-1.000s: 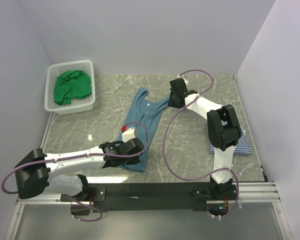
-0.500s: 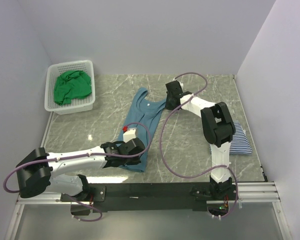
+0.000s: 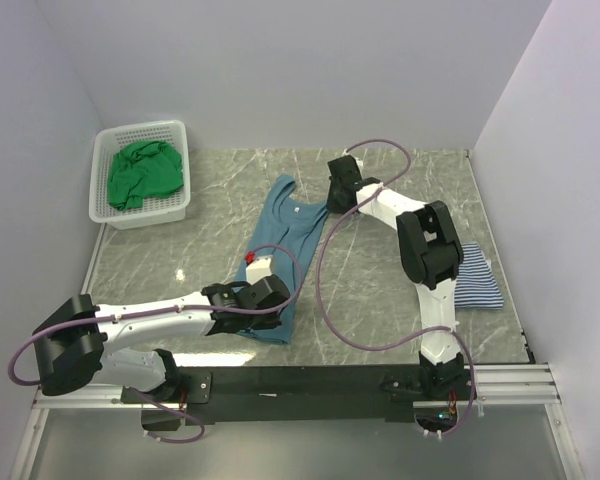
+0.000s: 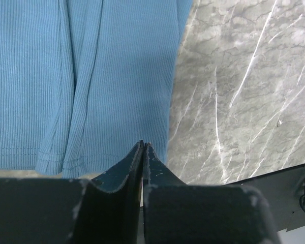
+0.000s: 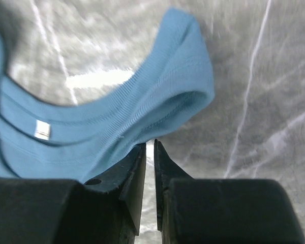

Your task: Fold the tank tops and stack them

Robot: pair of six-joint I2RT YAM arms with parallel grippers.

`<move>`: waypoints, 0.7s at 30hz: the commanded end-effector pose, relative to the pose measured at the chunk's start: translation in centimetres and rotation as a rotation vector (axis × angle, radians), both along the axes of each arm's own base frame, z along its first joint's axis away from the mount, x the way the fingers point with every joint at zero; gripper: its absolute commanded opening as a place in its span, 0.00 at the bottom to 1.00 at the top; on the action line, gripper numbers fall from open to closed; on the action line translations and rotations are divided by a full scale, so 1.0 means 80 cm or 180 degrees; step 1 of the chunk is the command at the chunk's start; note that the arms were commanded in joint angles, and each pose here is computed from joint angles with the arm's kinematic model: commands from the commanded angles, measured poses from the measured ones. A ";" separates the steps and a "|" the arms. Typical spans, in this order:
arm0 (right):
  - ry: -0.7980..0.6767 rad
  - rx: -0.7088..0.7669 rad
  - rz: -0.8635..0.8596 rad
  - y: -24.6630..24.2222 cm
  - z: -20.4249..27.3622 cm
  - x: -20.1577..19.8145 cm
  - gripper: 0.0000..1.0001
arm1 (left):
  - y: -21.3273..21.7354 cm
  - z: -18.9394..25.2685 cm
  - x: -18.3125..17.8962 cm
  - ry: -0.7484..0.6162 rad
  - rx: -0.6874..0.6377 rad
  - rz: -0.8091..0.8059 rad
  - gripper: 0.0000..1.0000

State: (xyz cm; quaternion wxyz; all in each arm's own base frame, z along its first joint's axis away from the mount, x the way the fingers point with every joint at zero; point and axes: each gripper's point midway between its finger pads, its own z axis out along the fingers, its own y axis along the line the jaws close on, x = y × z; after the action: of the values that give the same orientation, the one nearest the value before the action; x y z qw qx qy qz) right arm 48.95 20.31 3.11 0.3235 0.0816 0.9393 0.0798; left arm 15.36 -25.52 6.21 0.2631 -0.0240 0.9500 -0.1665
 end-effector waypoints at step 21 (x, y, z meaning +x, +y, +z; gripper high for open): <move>-0.0134 0.0126 0.0082 0.034 0.009 0.056 0.28 | 0.007 -0.008 0.012 -0.0011 0.0025 0.0004 0.09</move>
State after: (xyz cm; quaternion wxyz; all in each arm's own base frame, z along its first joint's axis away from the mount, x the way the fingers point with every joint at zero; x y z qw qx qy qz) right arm 53.12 22.64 3.11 0.3355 0.0795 0.9332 0.1012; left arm 16.03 -24.83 5.55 0.2619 -0.0275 0.9519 -0.1565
